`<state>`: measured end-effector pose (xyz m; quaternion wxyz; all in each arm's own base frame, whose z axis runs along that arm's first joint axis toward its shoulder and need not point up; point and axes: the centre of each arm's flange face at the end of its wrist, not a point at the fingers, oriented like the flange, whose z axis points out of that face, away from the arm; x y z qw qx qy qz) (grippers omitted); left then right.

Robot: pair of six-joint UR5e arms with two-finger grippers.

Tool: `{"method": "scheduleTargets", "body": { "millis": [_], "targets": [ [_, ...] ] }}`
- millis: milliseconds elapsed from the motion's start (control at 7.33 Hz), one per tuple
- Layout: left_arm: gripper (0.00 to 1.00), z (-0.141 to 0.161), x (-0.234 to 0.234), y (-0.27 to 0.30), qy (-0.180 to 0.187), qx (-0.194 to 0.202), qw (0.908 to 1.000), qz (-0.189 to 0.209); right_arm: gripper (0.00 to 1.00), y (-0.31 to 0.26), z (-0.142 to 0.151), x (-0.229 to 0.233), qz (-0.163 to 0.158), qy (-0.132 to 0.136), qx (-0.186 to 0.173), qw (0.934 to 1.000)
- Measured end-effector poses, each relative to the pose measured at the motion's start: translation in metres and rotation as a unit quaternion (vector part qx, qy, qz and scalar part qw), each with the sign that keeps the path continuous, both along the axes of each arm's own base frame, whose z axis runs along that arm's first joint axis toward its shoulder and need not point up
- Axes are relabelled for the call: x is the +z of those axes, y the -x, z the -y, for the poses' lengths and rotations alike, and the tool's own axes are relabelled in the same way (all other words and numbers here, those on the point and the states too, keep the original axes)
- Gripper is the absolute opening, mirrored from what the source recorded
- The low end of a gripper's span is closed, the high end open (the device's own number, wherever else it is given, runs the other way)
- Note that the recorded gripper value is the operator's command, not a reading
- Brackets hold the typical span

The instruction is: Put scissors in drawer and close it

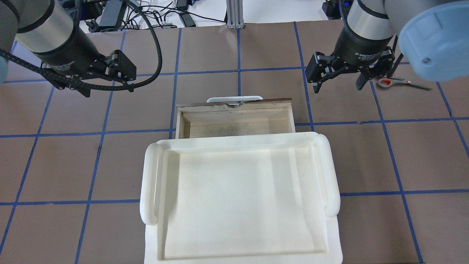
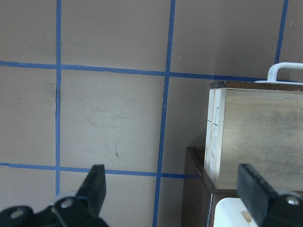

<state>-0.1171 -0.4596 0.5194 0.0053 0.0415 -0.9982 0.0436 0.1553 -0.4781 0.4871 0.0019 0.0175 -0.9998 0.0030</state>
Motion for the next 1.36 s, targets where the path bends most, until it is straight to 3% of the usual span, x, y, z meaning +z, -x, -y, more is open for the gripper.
{"method": "scheduleTargets", "body": {
  "millis": [1364],
  "targets": [
    [1.00, -0.0025, 0.0020, 0.0002, 0.002, -0.006, 1.0000, 0.001, 1.00, 0.0024, -0.0015, 0.0062, 0.003, 0.003, -0.002, 1.0000]
  ]
}}
